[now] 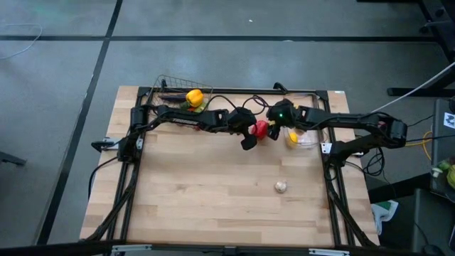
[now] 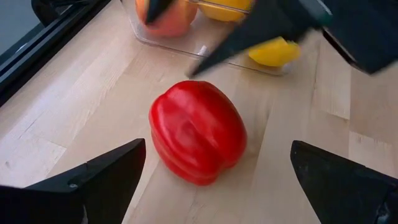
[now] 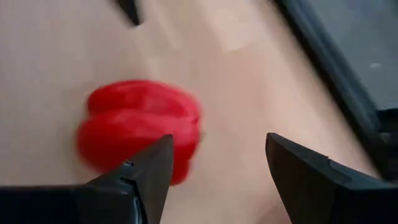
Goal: Sort produce into baskets
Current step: Put the red bell pepper into the silver wire basket
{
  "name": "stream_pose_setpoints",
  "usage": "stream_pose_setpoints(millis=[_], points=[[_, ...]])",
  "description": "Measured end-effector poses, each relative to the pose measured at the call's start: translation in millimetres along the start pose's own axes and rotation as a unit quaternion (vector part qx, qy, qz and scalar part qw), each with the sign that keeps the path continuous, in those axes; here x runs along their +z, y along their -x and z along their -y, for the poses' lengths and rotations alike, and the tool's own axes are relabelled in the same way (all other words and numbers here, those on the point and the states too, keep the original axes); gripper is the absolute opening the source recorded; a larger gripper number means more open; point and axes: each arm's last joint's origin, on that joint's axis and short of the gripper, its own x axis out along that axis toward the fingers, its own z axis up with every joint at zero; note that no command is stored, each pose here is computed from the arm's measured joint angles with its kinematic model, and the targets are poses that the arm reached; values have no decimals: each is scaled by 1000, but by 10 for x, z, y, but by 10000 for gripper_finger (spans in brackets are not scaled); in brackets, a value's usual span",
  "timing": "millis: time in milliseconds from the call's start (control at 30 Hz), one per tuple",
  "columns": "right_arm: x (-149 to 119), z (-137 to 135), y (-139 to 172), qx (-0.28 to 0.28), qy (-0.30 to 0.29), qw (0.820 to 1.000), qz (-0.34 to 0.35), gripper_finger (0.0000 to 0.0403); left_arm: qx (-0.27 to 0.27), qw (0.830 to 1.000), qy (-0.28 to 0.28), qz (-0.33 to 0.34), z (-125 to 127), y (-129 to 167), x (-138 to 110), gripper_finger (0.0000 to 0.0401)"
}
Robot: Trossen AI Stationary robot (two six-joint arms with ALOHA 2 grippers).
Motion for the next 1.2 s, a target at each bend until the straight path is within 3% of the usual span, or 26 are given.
stream_pose_setpoints(millis=[133,300,733,933,1200], points=[[117,57,60,-58,20,998,10,253,0,1000,1,0,0,0,0,398],[119,75,65,-89,33,995,5,253,0,1000,3,0,0,-1,-1,398],[-25,-9,-281,-97,50,993,-53,253,1,999,33,-3,-1,-5,-10,398],[-46,-58,-329,-33,48,997,-57,253,4,998,61,-4,-3,-5,-13,398],[-41,-107,-330,48,2,998,-49,253,24,995,89,-29,-18,-2,-68,398]])
